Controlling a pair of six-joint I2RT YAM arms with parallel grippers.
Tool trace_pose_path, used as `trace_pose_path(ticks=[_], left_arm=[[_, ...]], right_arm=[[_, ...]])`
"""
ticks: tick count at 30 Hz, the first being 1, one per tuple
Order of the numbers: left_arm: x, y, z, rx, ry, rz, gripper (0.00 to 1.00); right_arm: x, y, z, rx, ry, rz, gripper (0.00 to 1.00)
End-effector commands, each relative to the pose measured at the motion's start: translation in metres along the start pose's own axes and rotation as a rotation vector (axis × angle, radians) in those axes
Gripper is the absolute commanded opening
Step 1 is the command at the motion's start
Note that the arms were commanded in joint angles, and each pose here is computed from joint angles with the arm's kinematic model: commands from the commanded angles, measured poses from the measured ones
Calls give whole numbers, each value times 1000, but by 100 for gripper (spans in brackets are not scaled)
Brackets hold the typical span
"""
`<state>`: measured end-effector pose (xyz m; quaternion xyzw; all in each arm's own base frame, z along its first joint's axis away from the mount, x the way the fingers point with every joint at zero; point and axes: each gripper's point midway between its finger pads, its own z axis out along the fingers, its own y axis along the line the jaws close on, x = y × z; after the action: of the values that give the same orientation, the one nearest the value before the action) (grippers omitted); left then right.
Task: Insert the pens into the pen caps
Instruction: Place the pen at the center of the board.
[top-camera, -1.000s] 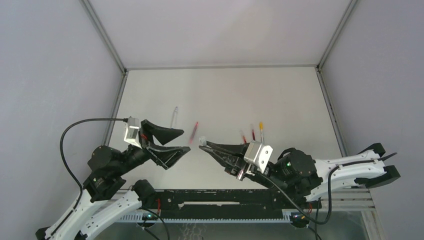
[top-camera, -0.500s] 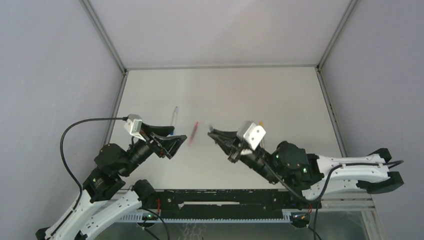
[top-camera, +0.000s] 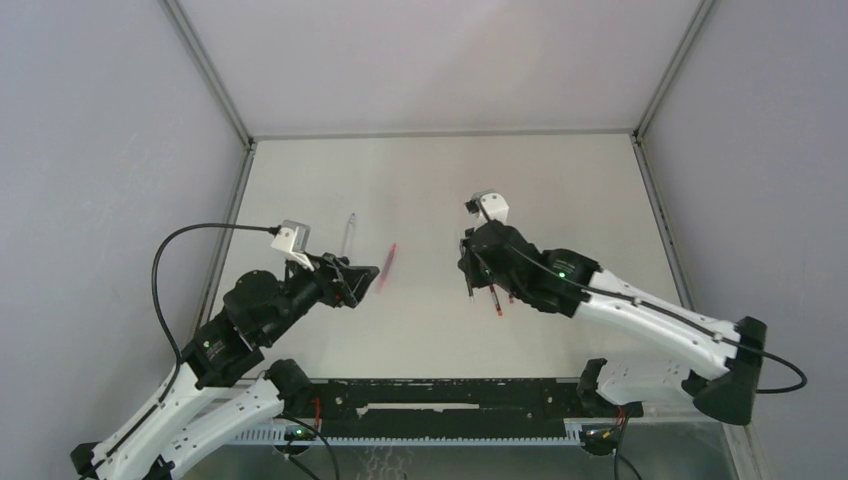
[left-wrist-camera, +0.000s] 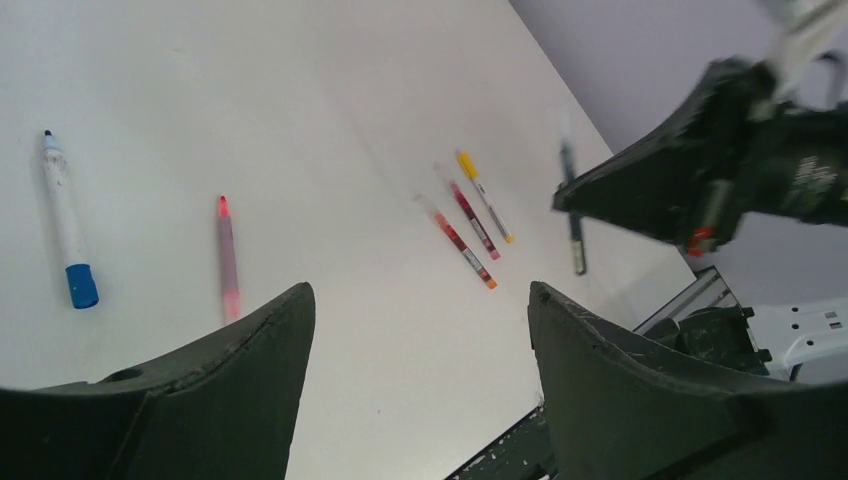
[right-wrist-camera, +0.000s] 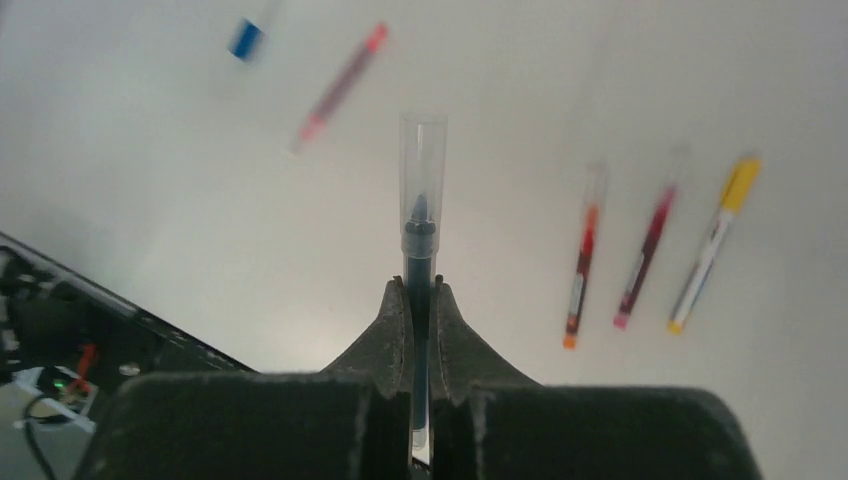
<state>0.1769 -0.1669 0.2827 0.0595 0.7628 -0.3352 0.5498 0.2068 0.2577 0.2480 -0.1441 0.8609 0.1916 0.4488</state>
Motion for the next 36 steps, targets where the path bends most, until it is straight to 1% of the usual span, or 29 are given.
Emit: trace_pose_path(ticks=[1, 4, 9, 13, 16, 21, 25, 27, 31, 36], left_arm=[[-6, 2, 0, -18, -28, -36, 81], [-4, 2, 0, -19, -22, -44, 81], [1, 3, -2, -16, -17, -61, 81], [3, 2, -3, -7, -10, -66, 81], [2, 2, -6, -4, -14, -70, 81], [3, 3, -8, -5, -19, -76, 81], [4, 2, -8, 0, -15, -80, 81], [4, 2, -7, -1, -15, -80, 80], [3, 2, -8, 3, -15, -81, 80], [6, 3, -7, -4, -8, -82, 81]], right_arm=[[56, -16, 19, 109, 253, 65, 0], [86, -29, 43, 190, 378, 68, 0], [134, -36, 80, 227, 516, 0, 0], [168, -46, 101, 278, 614, -54, 0], [179, -54, 109, 327, 628, -74, 0], [177, -57, 114, 355, 598, -90, 0], [178, -65, 118, 373, 600, -89, 1], [180, -70, 120, 372, 609, -78, 5], [187, -84, 120, 388, 626, -68, 10], [195, -98, 118, 406, 642, -63, 23]])
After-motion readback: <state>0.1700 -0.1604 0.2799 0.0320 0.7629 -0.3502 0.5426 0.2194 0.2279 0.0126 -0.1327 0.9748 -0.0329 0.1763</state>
